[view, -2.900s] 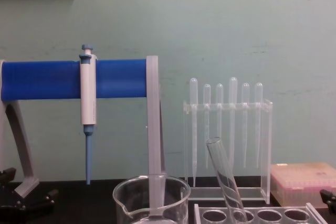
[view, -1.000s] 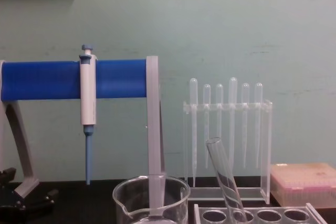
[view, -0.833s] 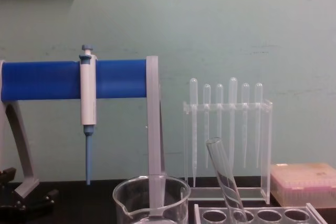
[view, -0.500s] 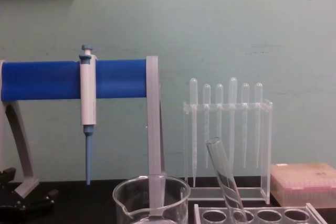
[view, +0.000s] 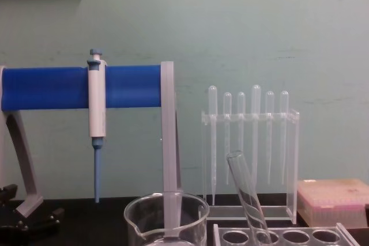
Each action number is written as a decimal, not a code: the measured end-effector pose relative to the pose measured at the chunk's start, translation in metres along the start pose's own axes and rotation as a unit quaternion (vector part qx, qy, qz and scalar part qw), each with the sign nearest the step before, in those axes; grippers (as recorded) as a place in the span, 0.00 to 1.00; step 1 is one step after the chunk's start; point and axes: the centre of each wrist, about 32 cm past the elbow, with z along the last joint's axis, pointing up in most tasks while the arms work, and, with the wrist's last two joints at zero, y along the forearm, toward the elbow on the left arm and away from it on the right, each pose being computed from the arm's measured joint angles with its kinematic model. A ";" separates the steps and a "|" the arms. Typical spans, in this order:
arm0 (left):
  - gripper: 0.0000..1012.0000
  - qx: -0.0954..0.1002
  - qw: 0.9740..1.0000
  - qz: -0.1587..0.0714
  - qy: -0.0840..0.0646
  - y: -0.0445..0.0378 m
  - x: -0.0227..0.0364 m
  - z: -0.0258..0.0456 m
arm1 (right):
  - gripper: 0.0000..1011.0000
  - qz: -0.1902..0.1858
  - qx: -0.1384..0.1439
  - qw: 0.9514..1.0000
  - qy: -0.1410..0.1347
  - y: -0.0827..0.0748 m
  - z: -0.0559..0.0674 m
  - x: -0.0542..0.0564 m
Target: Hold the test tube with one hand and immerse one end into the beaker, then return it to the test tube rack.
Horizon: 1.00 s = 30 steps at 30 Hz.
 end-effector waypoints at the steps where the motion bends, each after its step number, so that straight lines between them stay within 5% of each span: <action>1: 0.99 0.000 1.000 0.000 0.000 0.0000 0.0000 0.0000 | 1.00 0.002 0.000 1.000 0.001 0.001 0.000 0.000; 14: 0.99 0.000 1.000 0.000 0.000 0.0000 0.0000 0.0000 | 1.00 0.033 -0.001 0.999 0.007 0.023 0.008 -0.005; 30: 0.99 0.000 1.000 0.000 0.000 0.0000 0.0000 0.0000 | 1.00 0.068 -0.029 0.997 0.006 0.077 0.013 -0.008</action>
